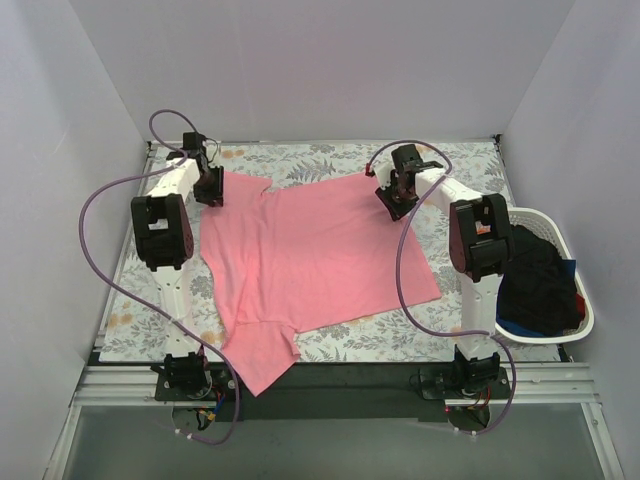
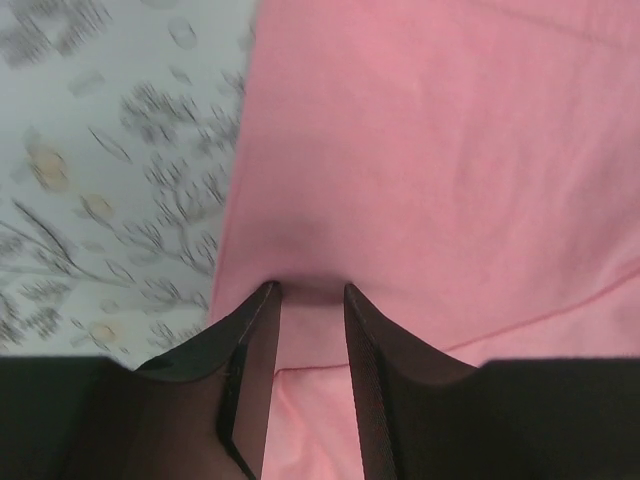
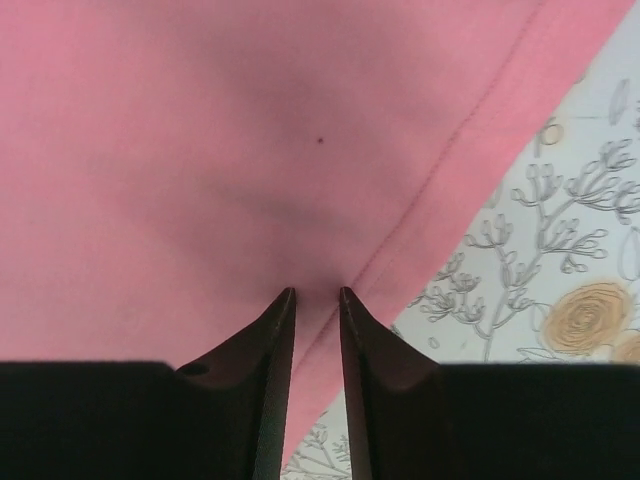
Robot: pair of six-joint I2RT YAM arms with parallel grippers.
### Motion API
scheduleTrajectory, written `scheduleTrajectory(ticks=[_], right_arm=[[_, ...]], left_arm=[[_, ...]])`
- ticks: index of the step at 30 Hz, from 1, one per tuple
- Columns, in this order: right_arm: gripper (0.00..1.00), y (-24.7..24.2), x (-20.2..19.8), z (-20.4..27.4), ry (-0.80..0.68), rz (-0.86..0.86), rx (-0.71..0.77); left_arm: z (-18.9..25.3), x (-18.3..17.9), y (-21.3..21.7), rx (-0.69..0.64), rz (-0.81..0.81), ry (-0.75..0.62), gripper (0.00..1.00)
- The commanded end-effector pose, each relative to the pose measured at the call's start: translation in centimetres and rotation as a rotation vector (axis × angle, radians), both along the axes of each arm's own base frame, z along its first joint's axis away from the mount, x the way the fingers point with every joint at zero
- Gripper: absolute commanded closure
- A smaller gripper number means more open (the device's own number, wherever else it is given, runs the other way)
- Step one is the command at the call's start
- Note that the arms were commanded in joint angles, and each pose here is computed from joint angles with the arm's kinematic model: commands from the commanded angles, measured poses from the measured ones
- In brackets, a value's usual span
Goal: Fold and stack the t-shirts
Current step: Flatten the tshirt out
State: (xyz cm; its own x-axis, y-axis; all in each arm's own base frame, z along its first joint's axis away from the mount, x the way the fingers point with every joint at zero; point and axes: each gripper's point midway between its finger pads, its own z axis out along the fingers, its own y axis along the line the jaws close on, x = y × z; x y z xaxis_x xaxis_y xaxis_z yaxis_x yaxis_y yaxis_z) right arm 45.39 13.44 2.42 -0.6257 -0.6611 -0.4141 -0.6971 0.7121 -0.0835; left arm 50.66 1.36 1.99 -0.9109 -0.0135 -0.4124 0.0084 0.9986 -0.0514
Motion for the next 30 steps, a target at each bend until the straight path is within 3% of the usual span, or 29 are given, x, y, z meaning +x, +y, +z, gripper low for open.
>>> scheduleTrajectory(ticks=[1, 6, 10, 11, 14, 15, 17, 18, 19, 20, 22, 25, 26, 30], right_arm=[[0.70, -2.7, 1.2, -0.8, -0.006, -0.099, -0.077], [0.71, -4.2, 0.8, -1.2, 0.010, -0.155, -0.094], [0.68, -2.3, -0.3, 0.9, 0.016, -0.135, 0.020], [0.66, -2.0, -0.4, 1.7, 0.006, -0.135, 0.044], [0.57, -0.7, -0.8, 5.4, -0.035, -0.116, 0.130], [0.55, -0.5, -1.0, 7.2, -0.062, -0.105, 0.155], [0.52, -0.5, -1.9, 8.3, -0.057, -0.078, 0.152], [0.52, -0.5, -2.3, 9.4, -0.067, -0.064, 0.161], [0.52, -0.4, -3.0, 9.7, -0.060, -0.053, 0.158], [0.52, -0.5, -4.1, 9.6, -0.028, -0.035, 0.148], [0.53, -0.2, -6.4, 9.0, 0.025, -0.006, 0.141], [0.55, -0.3, -10.4, 7.0, 0.102, 0.040, 0.104], [0.57, -0.3, -11.2, 6.8, 0.108, 0.049, 0.097], [0.61, -0.7, -14.0, 4.9, 0.170, 0.059, 0.058]], left_arm=[[-3.1, 1.7, 2.6, 0.061, 0.027, 0.033, 0.69], [-1.3, 7.0, 4.5, 0.090, 0.037, -0.072, 0.68], [2.1, 9.0, 3.0, 0.024, -0.019, -0.181, 0.50], [5.0, 9.2, 2.7, 0.018, -0.025, -0.230, 0.47], [7.8, 7.9, 1.8, -0.013, -0.061, -0.263, 0.37], [10.7, 7.0, 1.5, -0.021, -0.072, -0.295, 0.36], [11.1, 4.1, 0.5, -0.052, -0.115, -0.256, 0.35], [14.8, 2.5, 0.2, -0.050, -0.140, -0.310, 0.35], [15.5, 1.1, -0.5, -0.074, -0.180, -0.311, 0.35], [13.4, -1.5, -1.1, -0.094, -0.205, -0.243, 0.35], [15.7, -5.4, -2.1, -0.103, -0.298, -0.257, 0.35], [14.3, -11.7, -3.3, -0.138, -0.390, -0.172, 0.39], [12.1, -14.2, -3.6, -0.159, -0.403, -0.099, 0.41], [9.5, -20.1, -3.6, -0.150, -0.445, 0.004, 0.46]])
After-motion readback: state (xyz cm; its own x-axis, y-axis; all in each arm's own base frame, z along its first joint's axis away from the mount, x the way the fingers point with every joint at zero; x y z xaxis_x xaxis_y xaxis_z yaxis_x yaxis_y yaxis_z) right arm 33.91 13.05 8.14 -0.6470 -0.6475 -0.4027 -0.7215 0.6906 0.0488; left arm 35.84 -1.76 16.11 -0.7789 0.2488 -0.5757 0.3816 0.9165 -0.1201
